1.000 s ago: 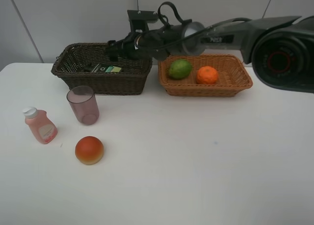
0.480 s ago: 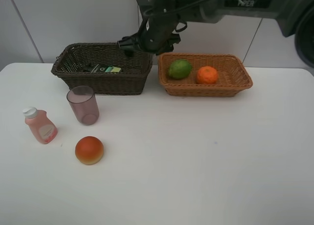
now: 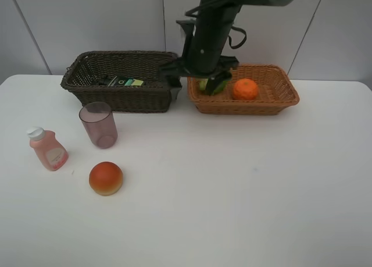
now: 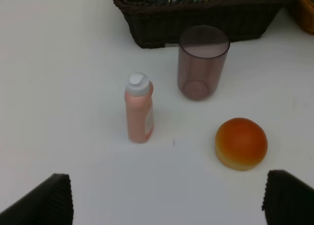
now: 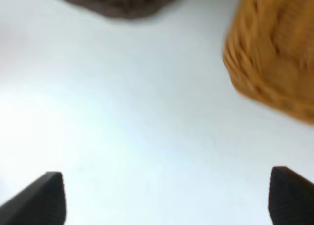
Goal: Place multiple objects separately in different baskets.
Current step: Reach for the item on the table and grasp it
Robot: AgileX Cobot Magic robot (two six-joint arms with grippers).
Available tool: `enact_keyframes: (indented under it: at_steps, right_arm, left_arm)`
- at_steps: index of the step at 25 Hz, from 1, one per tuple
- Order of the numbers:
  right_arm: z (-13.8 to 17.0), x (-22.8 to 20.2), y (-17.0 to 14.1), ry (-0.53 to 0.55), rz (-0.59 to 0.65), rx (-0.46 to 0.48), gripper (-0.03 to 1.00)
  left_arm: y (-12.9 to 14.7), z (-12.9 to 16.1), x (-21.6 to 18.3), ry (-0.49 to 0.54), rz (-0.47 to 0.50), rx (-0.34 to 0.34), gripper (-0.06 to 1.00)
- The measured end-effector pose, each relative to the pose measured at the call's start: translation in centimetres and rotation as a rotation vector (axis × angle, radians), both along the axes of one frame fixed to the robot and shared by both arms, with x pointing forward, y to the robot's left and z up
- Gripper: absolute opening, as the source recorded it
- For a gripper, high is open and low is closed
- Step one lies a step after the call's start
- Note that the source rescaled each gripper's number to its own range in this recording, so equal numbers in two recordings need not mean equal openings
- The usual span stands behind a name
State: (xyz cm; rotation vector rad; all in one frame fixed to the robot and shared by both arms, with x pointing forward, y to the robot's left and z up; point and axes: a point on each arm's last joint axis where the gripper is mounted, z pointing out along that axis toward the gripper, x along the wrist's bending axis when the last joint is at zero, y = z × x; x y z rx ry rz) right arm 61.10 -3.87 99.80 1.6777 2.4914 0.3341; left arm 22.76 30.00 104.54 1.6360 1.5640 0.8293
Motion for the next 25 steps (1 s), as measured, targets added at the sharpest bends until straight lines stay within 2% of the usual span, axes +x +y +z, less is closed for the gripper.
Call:
enact_keyframes:
  at_steps: [5, 12, 18, 21, 25]
  right_arm:
    - [-0.7, -1.7, -4.8, 0.079, -0.076, -0.039, 0.67]
    - [1.0, -6.2, -13.7, 0.065, -0.239, -0.011, 0.67]
    - [4.8, -11.7, -20.5, -0.056, -0.403, 0.051, 0.67]
    - [7.4, -14.4, -22.5, -0.148, -0.458, 0.084, 0.67]
    - [10.5, -18.2, -23.5, -0.262, -0.465, 0.108, 0.67]
  left_arm:
    - [0.0, 0.0, 0.0, 0.000, 0.000, 0.000, 1.00]
    - [0.0, 0.0, 0.0, 0.000, 0.000, 0.000, 1.00]
    - [0.0, 0.0, 0.0, 0.000, 0.000, 0.000, 1.00]
    - [0.0, 0.0, 0.0, 0.000, 0.000, 0.000, 1.00]
    - [0.0, 0.0, 0.0, 0.000, 0.000, 0.000, 1.00]
